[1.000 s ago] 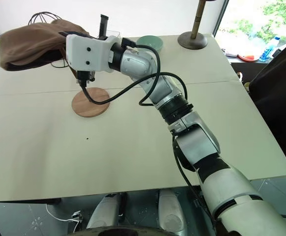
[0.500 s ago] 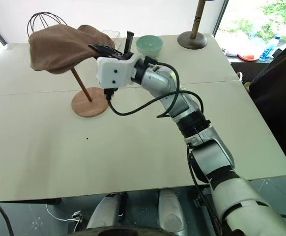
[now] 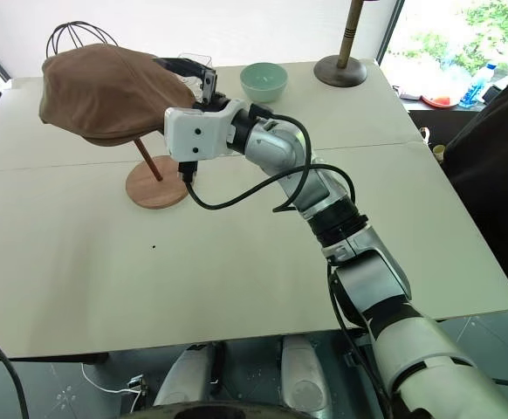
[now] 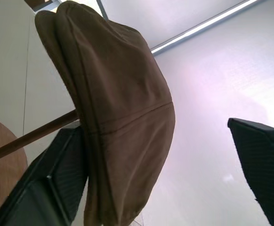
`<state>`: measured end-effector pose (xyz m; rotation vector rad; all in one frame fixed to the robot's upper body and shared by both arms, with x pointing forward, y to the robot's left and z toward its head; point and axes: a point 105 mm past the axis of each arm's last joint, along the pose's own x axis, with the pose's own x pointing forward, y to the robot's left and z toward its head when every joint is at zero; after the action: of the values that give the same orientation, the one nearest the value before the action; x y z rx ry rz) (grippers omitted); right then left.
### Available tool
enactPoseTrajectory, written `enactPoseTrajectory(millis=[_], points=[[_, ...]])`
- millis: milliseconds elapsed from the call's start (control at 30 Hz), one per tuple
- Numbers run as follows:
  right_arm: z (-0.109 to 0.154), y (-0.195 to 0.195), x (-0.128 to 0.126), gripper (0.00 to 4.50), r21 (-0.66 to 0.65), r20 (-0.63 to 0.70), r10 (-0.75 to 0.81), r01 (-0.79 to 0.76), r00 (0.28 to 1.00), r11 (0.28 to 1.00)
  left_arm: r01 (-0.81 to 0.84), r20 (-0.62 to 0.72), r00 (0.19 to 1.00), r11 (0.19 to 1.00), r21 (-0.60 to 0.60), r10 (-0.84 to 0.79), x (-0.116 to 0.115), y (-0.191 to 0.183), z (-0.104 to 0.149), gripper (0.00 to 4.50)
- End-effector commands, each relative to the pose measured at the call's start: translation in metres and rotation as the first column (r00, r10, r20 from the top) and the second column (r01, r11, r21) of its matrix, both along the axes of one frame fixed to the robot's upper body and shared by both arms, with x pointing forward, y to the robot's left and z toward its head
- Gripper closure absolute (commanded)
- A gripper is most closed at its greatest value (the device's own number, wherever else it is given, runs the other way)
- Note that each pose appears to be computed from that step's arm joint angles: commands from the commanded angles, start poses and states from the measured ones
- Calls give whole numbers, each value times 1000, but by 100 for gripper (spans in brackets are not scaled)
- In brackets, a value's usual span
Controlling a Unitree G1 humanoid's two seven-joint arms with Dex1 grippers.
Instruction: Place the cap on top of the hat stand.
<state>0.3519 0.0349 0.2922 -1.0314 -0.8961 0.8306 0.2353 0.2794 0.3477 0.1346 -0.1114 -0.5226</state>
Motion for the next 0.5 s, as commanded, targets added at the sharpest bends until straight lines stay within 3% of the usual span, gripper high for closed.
enactPoseTrajectory(millis=[33, 167, 300, 500], points=[[17, -13, -15, 21, 12, 71, 41, -42, 997, 999, -5, 69, 998, 999, 34, 2, -10, 5, 14, 0], [1, -38, -22, 21, -63, 32, 59, -57, 998, 996, 47, 30, 998, 995, 91, -50, -8, -1, 6, 0], [-14, -77, -29, 21, -146, -151, 64, -86, 986, 985, 117, -11, 993, 972, 205, -118, -4, -13, -3, 0], [11, -144, -35, 21, -103, -587, 37, -120, 809, 987, 197, -22, 978, 888, 416, -207, 9, -33, -5, 0]])
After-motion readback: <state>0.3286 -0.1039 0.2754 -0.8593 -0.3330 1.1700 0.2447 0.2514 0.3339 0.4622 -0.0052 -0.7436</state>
